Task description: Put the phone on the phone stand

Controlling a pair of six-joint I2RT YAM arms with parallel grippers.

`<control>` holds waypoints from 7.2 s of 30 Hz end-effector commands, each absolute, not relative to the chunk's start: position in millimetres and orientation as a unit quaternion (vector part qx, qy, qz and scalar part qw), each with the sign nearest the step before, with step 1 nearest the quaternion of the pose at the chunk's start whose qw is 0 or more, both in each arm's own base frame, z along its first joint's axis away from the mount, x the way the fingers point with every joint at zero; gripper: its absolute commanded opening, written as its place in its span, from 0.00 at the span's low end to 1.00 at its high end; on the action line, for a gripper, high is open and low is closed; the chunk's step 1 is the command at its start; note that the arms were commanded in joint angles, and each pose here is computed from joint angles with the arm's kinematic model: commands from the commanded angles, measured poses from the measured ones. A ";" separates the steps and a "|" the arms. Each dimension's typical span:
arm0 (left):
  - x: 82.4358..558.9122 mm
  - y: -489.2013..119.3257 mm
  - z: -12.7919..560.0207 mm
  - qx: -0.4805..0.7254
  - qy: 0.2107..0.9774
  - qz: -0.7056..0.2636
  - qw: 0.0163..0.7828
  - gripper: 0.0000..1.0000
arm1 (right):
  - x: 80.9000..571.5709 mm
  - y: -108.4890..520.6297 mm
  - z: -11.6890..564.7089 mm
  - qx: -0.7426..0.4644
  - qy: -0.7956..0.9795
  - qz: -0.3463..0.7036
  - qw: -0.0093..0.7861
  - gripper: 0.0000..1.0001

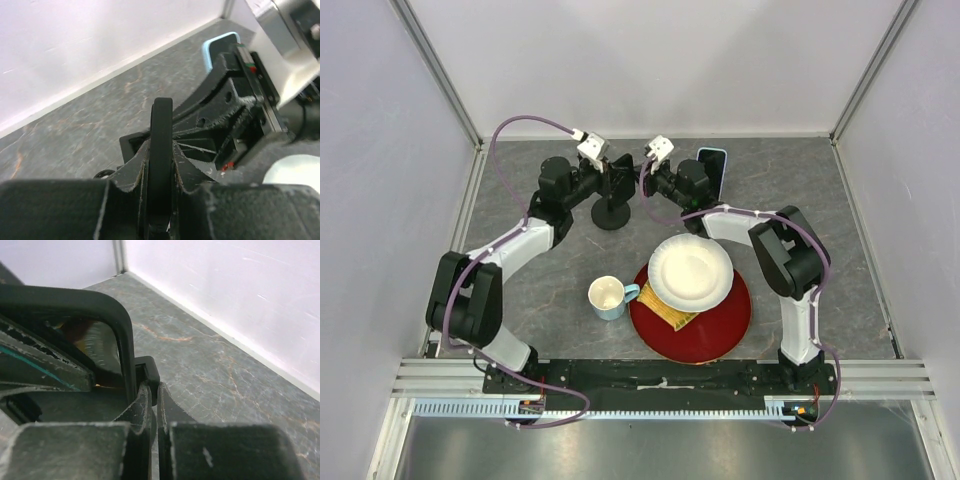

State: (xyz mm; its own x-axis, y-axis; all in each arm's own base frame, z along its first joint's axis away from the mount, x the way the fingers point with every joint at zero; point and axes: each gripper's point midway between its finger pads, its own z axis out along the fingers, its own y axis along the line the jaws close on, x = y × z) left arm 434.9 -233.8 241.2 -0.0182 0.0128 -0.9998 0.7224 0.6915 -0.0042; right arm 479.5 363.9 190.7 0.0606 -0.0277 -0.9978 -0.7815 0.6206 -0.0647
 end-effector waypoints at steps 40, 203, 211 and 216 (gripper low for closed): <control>448.8 -139.0 223.4 -0.145 0.746 0.113 0.640 0.02 | 416.6 371.8 253.4 -0.106 0.613 0.126 0.773 0.00; 474.2 -299.4 266.3 0.469 0.575 -0.514 0.430 0.78 | 451.9 206.7 294.5 -0.295 0.550 0.405 0.668 0.86; 470.9 -292.1 299.0 0.465 0.575 -0.489 0.462 0.93 | 451.1 206.3 297.1 -0.295 0.548 0.403 0.670 0.86; 460.7 -270.7 342.7 0.447 0.543 -0.465 0.538 0.94 | 465.8 196.3 295.2 -0.261 0.576 0.373 0.679 0.87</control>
